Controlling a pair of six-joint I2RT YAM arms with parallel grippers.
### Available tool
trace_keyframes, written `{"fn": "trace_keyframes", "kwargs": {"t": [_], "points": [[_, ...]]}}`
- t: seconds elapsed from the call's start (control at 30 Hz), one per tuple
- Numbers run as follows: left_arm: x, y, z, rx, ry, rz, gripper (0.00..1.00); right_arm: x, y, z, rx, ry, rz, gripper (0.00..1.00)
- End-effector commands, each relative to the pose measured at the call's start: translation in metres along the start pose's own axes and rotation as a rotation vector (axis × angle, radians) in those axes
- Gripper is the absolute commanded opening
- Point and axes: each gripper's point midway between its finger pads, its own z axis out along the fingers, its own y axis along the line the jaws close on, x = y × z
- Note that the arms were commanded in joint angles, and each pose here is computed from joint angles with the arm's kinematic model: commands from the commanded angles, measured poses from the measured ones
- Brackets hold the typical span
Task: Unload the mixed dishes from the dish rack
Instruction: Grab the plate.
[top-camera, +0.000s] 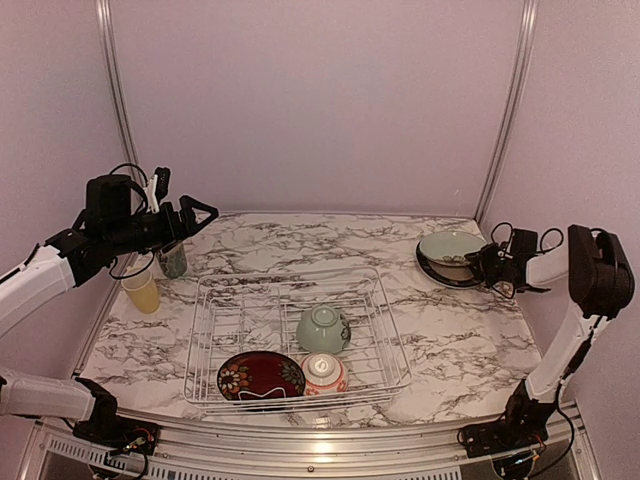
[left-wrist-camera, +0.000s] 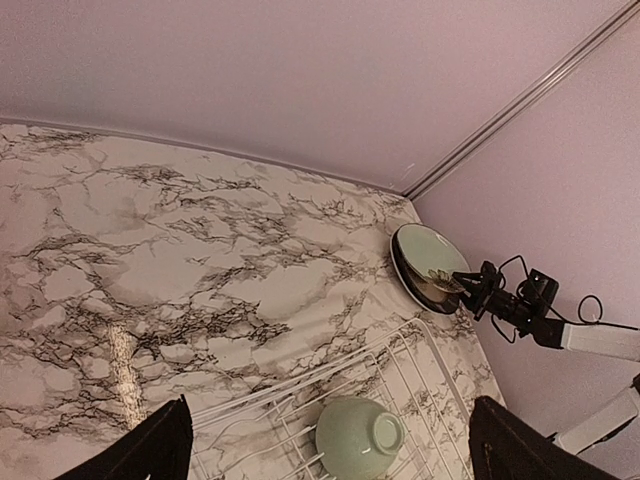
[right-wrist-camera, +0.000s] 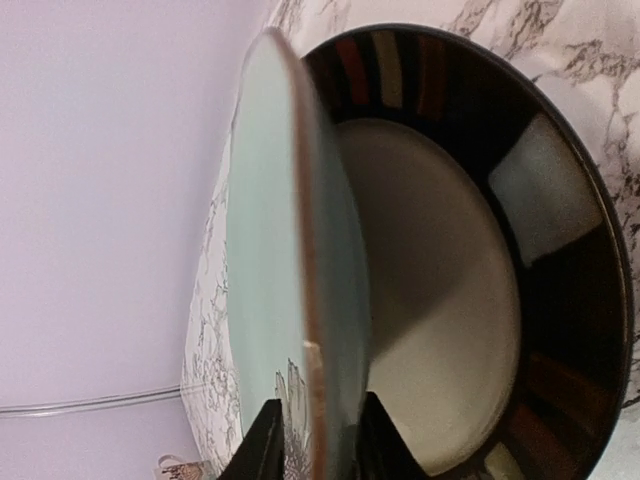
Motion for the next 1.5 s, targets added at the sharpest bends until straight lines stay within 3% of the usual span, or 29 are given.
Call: {"fn": "trace_keyframes", "kwargs": {"t": [0.0, 0.7, 1.47], "points": [[-0.003, -0.007, 0.002, 0.025, 0.004, 0.009, 0.99, -0.017, 0.043, -0.003, -0.125, -0.033, -0.109, 0.29], [-0.004, -0.014, 0.006, 0.053, 0.008, 0.003, 0.99, 0.002, 0.024, -0.03, -0.011, -0.025, -0.215, 0.66], [0.001, -0.014, 0.002, 0.05, 0.006, 0.003, 0.99, 0.007, -0.03, -0.058, 0.308, -0.031, -0.442, 0.68]]}}
